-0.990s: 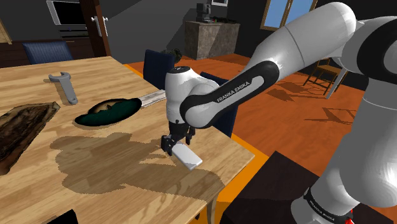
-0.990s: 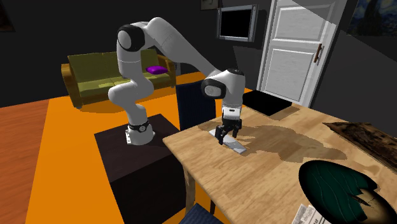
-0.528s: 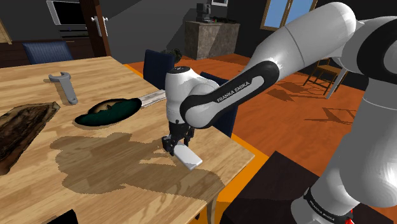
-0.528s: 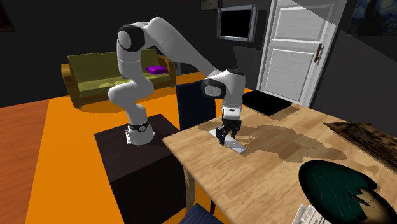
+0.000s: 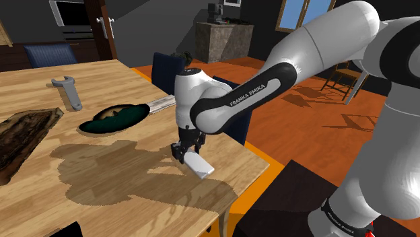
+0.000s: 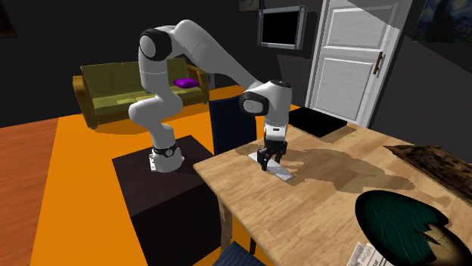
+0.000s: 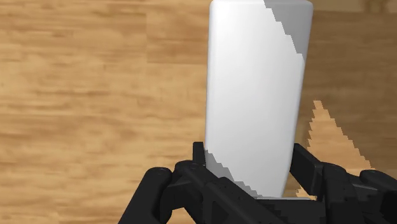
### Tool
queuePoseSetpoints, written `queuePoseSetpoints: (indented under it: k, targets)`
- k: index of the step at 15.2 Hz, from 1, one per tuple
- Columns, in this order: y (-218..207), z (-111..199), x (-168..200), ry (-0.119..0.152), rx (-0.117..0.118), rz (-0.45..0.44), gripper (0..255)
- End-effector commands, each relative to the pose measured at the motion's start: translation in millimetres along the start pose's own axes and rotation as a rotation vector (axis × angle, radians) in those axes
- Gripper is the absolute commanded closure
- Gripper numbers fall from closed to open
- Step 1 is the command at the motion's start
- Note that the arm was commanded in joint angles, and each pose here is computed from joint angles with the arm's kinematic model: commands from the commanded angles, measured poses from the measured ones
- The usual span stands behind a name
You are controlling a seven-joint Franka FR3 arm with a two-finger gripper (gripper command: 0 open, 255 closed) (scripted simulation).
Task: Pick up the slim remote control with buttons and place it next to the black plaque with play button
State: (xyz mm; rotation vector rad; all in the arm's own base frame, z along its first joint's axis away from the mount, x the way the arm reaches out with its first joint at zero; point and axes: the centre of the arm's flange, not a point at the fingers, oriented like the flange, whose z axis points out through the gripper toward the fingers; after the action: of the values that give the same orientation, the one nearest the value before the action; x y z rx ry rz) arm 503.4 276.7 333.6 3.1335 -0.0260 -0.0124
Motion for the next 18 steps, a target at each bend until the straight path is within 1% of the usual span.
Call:
queuePoseSetpoints:
  k: [1, 18]
  targets:
    - [1, -10, 0, 0.0, 0.0, 0.0, 255]
    - [1, -99, -1, 0.0, 0.0, 0.0, 255]
